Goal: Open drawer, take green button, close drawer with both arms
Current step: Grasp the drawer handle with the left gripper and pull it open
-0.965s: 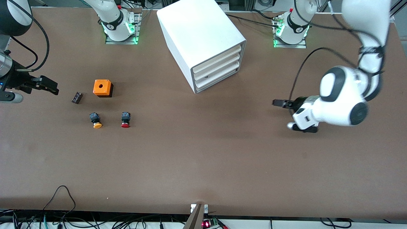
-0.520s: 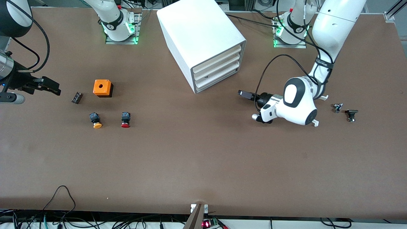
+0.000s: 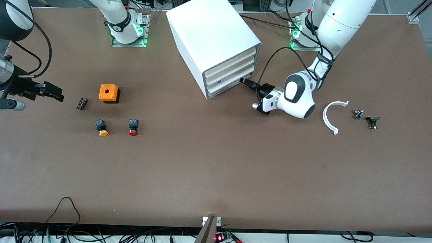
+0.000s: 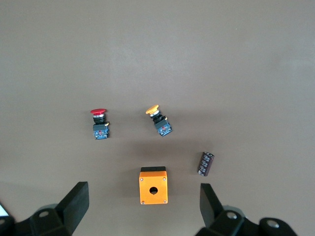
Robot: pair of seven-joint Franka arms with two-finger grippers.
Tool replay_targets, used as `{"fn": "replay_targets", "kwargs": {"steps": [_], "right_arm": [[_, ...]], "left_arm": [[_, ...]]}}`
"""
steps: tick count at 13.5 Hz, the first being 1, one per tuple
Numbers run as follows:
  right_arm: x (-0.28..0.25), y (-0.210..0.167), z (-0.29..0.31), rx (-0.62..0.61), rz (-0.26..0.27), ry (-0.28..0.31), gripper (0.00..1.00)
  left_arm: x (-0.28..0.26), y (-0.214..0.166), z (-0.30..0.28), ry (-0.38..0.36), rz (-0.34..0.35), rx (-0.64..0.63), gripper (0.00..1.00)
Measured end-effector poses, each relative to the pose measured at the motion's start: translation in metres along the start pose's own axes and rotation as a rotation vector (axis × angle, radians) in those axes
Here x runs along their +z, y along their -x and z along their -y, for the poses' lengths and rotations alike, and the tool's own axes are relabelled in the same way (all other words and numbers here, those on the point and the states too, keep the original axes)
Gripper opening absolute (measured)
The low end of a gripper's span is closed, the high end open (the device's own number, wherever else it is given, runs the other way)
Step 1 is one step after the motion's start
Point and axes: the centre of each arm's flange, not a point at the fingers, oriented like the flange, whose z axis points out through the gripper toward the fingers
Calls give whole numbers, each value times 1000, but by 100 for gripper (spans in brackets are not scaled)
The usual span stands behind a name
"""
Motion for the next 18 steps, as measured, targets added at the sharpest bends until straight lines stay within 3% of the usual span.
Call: {"fn": "replay_targets", "kwargs": {"steps": [2, 3, 6, 8, 10, 13, 15, 16, 18], "right_arm": [[0, 0, 0, 0, 0, 0, 100], [0, 0, 0, 0, 0, 0, 100], [2, 0, 0, 0, 3, 0, 100], [5, -1, 1, 0, 9, -3, 100], [6, -2, 5, -6, 8, -13, 100], [10, -4, 22, -34, 17, -20, 100], [15, -5, 36, -53, 26, -33, 100], [18, -5, 41, -62, 30, -35, 100], [19, -5, 47, -72, 32, -35, 100]], "left_arm": [[13, 3, -1, -13, 5, 3, 89], [21, 4, -2, -22, 1, 5, 81], [43, 6, -10, -44, -15, 17, 46], [40, 7, -17, -40, -24, 26, 29], [18, 2, -12, -45, -77, 27, 27], [-68, -9, 12, -78, -263, 28, 27], [-105, -11, 21, -103, -356, 30, 22], [-113, -12, 21, -110, -378, 29, 23], [-123, -16, 24, -155, -448, 14, 39]]}}
